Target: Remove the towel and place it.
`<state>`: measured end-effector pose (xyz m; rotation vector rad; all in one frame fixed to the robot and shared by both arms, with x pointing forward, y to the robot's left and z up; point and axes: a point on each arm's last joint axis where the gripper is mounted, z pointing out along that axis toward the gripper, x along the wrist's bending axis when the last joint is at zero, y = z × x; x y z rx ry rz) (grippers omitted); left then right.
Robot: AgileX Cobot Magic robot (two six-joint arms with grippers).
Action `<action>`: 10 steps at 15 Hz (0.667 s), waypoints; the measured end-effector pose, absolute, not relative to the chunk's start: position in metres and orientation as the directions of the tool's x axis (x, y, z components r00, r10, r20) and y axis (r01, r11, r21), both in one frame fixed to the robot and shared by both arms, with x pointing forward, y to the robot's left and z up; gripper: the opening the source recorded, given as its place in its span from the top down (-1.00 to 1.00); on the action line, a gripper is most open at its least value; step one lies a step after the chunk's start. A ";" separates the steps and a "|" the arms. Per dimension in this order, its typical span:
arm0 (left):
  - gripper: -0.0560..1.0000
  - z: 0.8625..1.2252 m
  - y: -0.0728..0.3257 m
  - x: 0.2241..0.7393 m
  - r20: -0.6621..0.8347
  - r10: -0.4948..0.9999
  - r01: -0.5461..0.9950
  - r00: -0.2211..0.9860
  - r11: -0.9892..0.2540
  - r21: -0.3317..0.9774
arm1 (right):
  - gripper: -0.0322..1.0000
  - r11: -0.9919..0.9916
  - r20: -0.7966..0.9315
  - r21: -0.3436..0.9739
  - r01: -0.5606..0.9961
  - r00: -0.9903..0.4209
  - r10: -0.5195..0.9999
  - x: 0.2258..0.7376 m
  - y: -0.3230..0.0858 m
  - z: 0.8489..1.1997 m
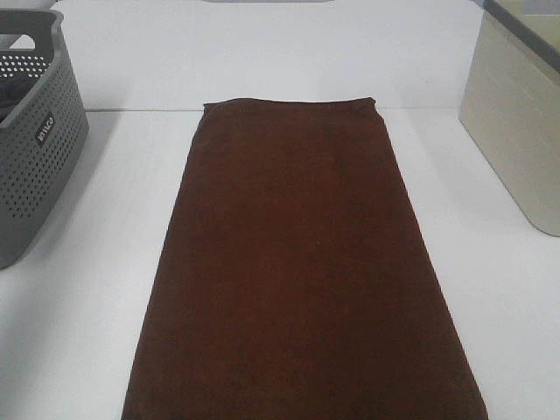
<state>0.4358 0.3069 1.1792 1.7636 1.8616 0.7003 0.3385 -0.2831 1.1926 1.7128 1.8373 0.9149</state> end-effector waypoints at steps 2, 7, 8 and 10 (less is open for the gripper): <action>-0.59 1.178 0.309 0.394 0.036 0.997 0.677 -0.065 0.017 0.736 | -0.57 0.000 0.101 0.765 0.644 -0.121 0.988 0.301 -0.285 1.175; -0.59 1.143 0.309 0.306 0.050 0.997 0.557 -0.062 -0.007 0.831 | -0.57 0.025 0.070 0.825 0.565 -0.146 0.987 0.247 -0.286 1.134; -0.59 1.139 0.308 0.296 0.053 0.997 0.539 -0.061 -0.012 0.842 | -0.57 0.039 0.057 0.832 0.553 -0.155 0.986 0.243 -0.287 1.130; -0.59 1.124 0.308 0.263 0.054 0.997 0.466 -0.063 -0.019 0.885 | -0.57 0.055 0.037 0.854 0.518 -0.166 0.985 0.230 -0.287 1.119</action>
